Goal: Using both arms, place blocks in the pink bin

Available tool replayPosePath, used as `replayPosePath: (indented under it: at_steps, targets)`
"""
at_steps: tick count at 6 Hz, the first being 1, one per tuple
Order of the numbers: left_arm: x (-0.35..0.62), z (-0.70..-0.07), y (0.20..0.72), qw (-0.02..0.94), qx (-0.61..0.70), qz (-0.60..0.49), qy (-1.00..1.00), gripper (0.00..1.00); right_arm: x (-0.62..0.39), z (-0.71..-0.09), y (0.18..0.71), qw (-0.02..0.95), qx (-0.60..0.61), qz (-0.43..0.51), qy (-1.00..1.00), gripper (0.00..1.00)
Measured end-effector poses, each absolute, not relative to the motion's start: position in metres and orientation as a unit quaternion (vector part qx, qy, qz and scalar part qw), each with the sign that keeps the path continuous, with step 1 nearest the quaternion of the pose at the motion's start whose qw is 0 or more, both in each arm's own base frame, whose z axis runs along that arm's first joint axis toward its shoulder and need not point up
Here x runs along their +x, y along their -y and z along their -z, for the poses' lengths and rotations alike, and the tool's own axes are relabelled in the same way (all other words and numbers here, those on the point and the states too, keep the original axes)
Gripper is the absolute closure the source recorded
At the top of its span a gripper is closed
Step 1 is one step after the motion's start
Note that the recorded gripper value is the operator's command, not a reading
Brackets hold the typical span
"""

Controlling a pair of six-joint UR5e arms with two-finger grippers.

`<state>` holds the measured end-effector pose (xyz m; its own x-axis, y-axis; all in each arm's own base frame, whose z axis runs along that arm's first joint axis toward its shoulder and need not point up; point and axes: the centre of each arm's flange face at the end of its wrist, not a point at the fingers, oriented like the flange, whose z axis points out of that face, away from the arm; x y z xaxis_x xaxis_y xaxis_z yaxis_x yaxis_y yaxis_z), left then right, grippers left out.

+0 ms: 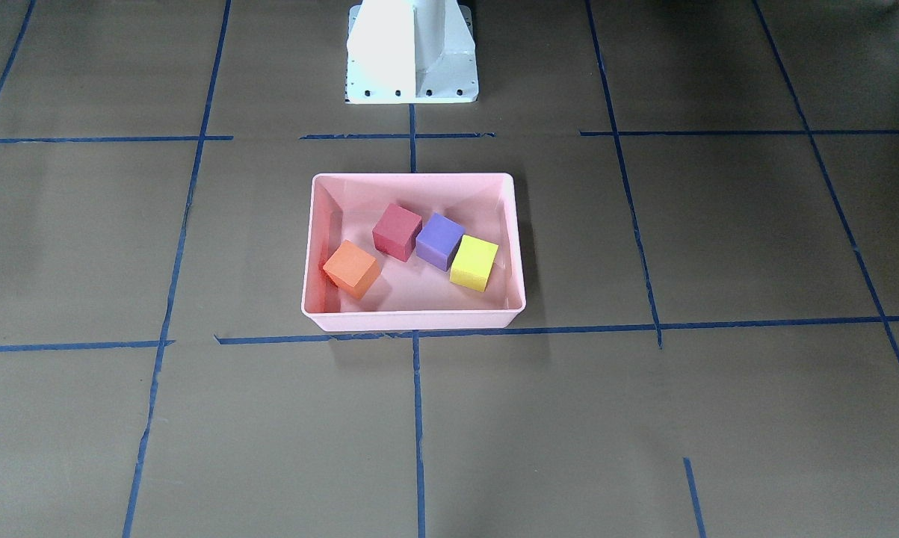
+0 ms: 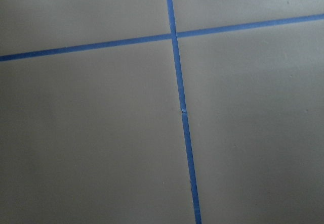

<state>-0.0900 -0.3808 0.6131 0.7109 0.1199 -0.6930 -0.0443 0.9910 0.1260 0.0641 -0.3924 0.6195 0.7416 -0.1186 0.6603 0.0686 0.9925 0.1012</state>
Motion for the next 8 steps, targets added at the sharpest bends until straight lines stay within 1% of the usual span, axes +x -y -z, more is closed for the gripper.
replayPosePath:
  at_steps: [2,8]
  targets:
    - [-0.089,-0.623,0.372,0.924,0.035,-0.041,-0.379,0.0,0.063,-0.615,0.39,0.929,0.035,0.053,0.365,0.0]
    - [-0.089,-0.637,0.367,0.924,0.015,-0.029,-0.38,0.0,0.047,-0.615,0.395,0.925,0.029,0.067,0.373,0.0]
